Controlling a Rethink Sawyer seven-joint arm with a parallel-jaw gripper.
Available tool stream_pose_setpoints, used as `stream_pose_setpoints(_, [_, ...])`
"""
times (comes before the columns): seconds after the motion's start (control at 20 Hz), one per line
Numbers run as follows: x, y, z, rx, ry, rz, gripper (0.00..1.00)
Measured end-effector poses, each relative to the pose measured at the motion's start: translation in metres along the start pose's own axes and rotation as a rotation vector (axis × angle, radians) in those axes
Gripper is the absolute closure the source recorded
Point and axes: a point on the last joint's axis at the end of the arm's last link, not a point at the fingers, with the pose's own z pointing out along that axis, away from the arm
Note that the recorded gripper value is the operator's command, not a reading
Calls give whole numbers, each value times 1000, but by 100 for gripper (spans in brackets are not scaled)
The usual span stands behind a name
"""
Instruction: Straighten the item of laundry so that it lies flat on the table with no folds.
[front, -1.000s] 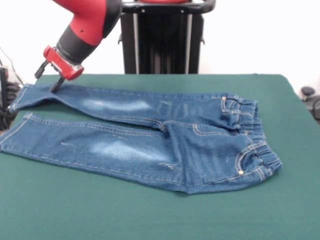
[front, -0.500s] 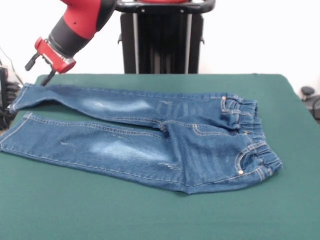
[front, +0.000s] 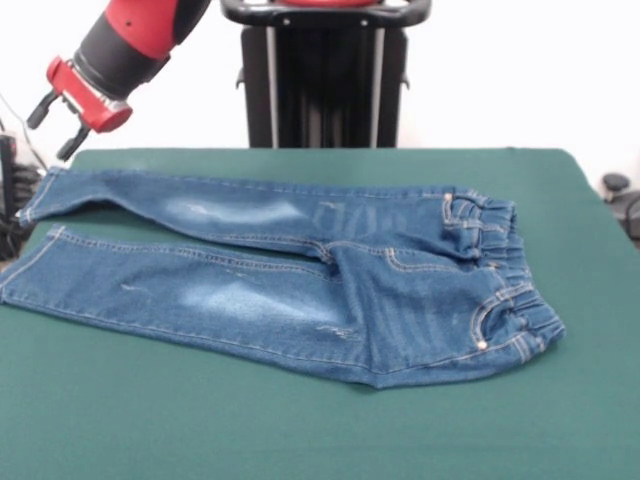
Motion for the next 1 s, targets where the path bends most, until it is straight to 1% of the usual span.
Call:
stream_pose_setpoints(0.15, [2,-2,7,2,7,0,0])
stream_pose_setpoints(0.35, [1,-6,19,0,13,18,0])
stream_pose_setpoints(0.65, [0,-6,27,-5,14,23,0])
stream_pose_setpoints(0.75, [1,-3,30,-7,16,17,0])
stream_pose_setpoints(1.0, [4,12,34,-36,22,22,0])
